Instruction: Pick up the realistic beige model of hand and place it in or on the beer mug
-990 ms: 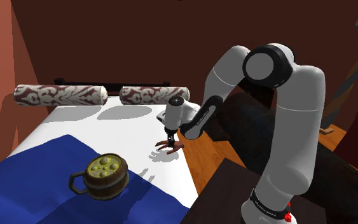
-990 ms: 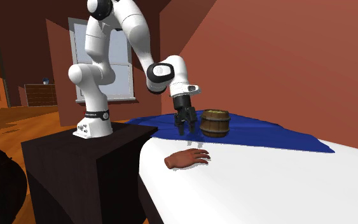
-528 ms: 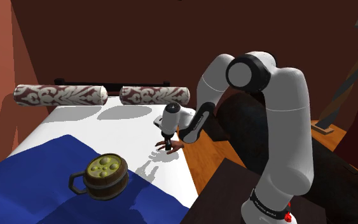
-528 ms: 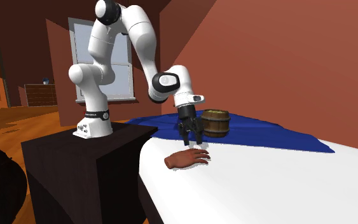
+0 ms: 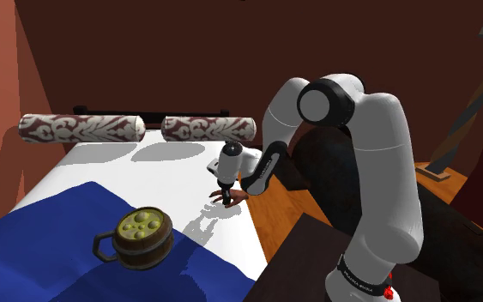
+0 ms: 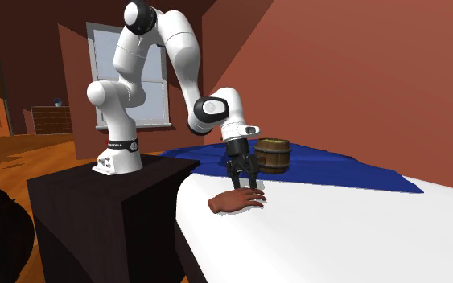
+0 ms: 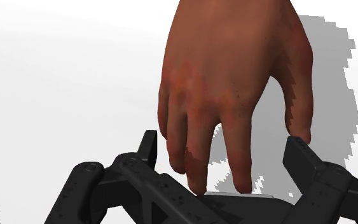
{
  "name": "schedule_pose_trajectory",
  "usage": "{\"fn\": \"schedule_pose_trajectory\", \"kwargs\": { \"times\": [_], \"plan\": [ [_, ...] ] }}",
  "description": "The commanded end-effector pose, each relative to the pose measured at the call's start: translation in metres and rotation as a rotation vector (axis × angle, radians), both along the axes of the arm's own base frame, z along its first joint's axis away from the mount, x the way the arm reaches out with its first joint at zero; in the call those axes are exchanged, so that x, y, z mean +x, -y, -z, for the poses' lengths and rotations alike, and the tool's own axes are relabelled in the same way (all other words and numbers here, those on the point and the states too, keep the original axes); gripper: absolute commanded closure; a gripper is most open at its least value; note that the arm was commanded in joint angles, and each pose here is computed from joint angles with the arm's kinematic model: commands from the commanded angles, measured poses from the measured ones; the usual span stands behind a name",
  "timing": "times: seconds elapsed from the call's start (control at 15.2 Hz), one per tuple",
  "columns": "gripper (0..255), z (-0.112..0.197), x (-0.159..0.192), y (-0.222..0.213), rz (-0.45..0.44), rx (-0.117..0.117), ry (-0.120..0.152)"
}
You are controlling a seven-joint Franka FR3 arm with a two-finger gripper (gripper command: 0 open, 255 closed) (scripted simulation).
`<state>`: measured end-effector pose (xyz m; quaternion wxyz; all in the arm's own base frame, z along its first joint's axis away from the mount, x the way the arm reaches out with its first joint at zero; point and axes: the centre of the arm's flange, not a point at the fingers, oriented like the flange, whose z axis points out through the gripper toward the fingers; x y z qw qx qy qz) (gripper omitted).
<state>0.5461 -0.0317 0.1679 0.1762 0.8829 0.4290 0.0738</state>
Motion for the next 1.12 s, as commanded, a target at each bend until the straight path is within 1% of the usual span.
{"fn": "schedule_pose_trajectory", "kwargs": {
  "times": [0.0, 0.07, 0.13, 0.73, 1.06],
  "plan": [
    [0, 0.000, 0.000, 0.000, 0.000, 0.000, 0.000],
    [0, 0.000, 0.000, 0.000, 0.000, 0.000, 0.000],
    [255, 0.000, 0.000, 0.000, 0.000, 0.000, 0.000],
    [255, 0.000, 0.000, 0.000, 0.000, 0.000, 0.000],
    [255, -0.026, 0.000, 0.000, 0.000, 0.000, 0.000]
  ]
}}
